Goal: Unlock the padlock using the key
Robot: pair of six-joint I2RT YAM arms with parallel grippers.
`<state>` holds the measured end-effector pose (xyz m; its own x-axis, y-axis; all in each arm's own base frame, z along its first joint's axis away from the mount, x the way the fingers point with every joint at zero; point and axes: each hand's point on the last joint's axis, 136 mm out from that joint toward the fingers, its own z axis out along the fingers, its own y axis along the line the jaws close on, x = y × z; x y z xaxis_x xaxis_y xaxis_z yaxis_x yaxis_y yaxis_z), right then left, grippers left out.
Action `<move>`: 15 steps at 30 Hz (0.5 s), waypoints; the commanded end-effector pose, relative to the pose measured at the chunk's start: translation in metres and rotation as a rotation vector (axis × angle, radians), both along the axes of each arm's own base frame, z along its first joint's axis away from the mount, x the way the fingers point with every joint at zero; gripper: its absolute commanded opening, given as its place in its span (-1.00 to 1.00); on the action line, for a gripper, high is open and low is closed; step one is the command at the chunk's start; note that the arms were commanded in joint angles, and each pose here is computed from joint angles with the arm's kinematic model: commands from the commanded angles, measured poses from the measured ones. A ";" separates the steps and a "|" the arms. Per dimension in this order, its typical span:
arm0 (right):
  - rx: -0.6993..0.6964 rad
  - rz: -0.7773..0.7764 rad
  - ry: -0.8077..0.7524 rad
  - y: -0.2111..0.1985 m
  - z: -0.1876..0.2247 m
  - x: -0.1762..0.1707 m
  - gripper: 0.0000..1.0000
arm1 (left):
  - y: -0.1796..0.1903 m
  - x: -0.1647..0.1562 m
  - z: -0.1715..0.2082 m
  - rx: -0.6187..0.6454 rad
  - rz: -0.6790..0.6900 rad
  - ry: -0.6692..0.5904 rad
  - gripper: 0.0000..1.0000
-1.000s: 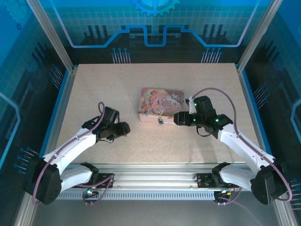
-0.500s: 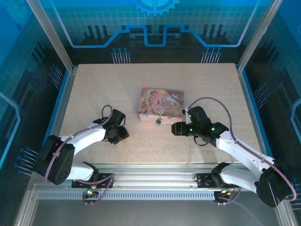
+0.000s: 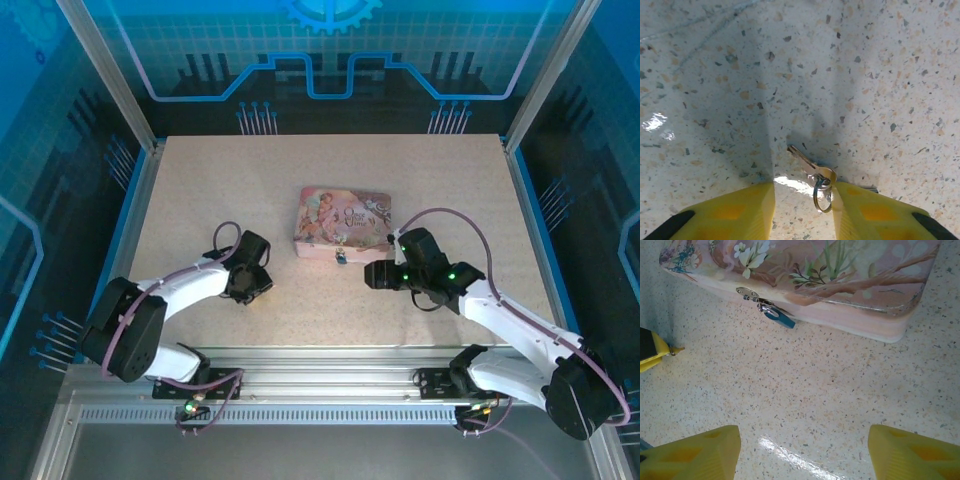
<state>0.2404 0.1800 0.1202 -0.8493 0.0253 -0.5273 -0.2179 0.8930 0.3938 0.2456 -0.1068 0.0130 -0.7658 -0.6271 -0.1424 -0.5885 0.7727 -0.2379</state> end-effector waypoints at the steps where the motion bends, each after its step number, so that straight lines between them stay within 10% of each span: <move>1: 0.014 0.001 -0.014 0.002 0.003 -0.003 0.39 | -0.004 0.020 -0.002 0.011 0.021 -0.049 -0.29; 15: 0.012 -0.010 -0.011 -0.003 0.003 -0.008 0.39 | -0.021 0.030 -0.009 -0.019 -0.043 -0.030 -0.98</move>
<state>0.2383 0.1773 0.1238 -0.8405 0.0383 -0.5404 -0.2157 0.8914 0.3986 0.2479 -0.1061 0.0113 -0.7787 -0.6147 -0.1259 -0.5953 0.7872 -0.1610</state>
